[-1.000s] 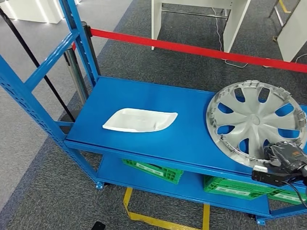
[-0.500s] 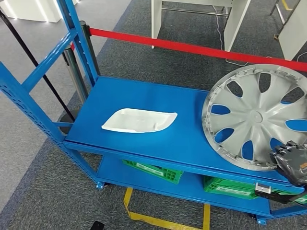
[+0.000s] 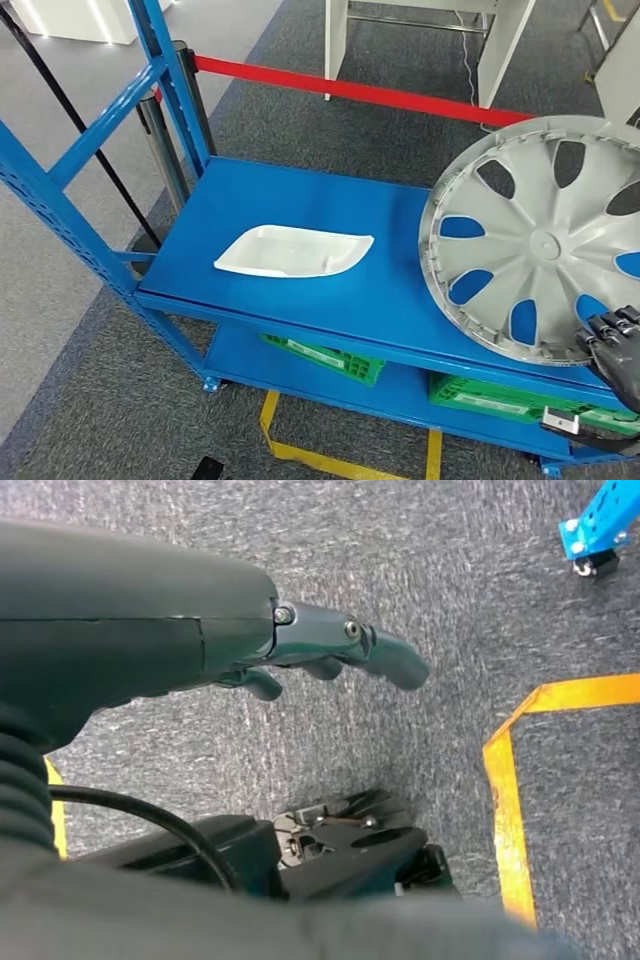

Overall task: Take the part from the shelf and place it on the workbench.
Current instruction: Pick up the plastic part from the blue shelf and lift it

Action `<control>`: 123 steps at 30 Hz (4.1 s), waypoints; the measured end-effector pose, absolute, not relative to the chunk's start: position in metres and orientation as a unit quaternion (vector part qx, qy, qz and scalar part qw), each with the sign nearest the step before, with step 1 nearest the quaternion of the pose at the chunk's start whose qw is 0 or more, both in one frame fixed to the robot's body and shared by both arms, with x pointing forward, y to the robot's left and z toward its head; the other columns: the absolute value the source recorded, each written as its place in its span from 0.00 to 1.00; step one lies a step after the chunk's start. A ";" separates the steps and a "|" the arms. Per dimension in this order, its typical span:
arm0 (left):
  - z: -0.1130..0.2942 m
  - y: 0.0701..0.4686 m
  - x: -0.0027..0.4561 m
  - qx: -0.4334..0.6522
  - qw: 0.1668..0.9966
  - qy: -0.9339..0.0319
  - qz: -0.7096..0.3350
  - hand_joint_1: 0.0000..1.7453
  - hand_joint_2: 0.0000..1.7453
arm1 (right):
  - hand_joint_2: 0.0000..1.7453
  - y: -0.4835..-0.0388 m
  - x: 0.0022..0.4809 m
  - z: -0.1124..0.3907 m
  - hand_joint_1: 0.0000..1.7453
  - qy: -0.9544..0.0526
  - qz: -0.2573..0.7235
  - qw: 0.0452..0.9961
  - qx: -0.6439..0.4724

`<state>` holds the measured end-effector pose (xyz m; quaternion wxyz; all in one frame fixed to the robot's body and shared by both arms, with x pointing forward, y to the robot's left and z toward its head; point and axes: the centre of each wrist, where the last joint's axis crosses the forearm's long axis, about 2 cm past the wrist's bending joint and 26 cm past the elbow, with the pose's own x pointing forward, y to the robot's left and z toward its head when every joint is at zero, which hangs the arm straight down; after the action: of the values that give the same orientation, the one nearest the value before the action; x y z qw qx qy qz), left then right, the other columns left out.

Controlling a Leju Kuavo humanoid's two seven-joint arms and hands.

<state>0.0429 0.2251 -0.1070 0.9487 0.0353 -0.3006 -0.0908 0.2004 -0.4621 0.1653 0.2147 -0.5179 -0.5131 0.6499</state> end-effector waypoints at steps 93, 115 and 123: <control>-0.105 0.220 0.051 0.028 0.951 -0.280 -0.131 0.00 1.00 | 1.00 -0.402 0.164 0.177 1.00 -0.598 0.456 0.124 -0.647; -0.105 0.219 0.051 0.034 0.950 -0.281 -0.133 0.00 1.00 | 1.00 -0.402 0.165 0.176 1.00 -0.616 0.430 0.149 -0.643; -0.105 0.218 0.052 0.030 0.950 -0.282 -0.131 0.00 1.00 | 1.00 -0.400 0.165 0.175 1.00 -0.619 0.429 0.150 -0.641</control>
<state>0.0521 0.2179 -0.1049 0.9500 0.0302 -0.2819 -0.1307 0.1647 -0.4005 0.1748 0.1499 -0.6406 -0.6190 0.4289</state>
